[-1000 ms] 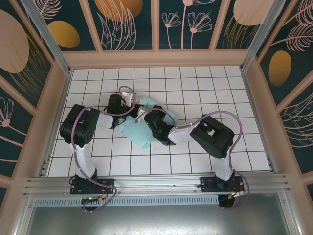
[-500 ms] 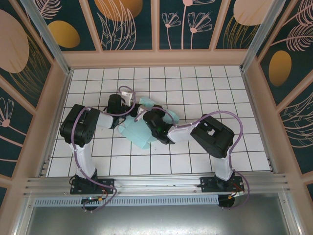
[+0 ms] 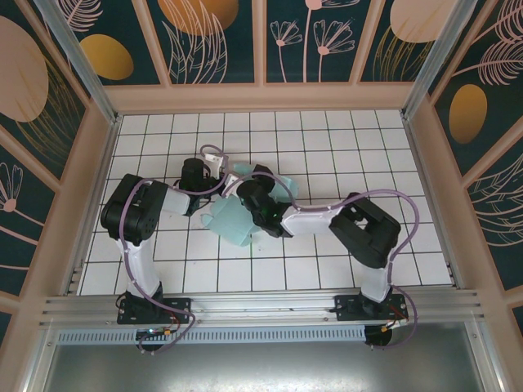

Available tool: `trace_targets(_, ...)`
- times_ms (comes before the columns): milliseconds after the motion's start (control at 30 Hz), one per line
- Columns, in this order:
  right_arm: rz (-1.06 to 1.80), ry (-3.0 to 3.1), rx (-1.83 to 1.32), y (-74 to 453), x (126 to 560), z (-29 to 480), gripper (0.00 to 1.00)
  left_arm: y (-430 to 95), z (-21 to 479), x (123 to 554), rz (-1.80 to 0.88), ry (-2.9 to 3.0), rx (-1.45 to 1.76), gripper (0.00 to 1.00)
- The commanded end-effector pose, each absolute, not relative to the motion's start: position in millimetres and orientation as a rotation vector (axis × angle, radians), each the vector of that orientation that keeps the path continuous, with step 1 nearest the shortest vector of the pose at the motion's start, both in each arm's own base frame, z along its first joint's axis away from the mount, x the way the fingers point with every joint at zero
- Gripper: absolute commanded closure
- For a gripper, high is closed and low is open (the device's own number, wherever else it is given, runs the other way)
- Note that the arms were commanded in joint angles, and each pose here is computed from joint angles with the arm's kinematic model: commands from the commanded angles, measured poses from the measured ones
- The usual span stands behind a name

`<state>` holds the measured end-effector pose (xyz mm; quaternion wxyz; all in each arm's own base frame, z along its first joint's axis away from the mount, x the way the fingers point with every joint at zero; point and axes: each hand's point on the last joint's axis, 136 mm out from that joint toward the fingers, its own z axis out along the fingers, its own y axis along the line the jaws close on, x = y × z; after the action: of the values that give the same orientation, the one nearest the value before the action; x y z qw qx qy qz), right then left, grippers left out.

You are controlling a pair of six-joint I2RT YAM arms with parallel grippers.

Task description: Fold the paper box

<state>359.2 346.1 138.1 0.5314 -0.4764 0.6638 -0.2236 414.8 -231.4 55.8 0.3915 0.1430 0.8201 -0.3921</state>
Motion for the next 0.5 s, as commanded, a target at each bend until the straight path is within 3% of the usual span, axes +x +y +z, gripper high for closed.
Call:
trace_targets(0, -0.275, 1.612, -1.011, 361, 346, 179, 0.32, -235, 71, 413, -1.012, 2.021, 0.393, 0.83)
trace_targets(233, -0.040, 1.642, -0.836, 354, 339, 221, 0.28, -235, 84, 416, -1.023, 1.970, 0.379, 0.86)
trace_targets(300, 0.047, 1.668, -0.762, 346, 342, 234, 0.28, -233, 94, 418, -1.004, 1.924, 0.363, 0.92)
trace_targets(467, 0.441, 1.733, -0.529, 323, 353, 281, 0.30, -224, 117, 421, -0.917, 1.824, 0.356, 0.97)
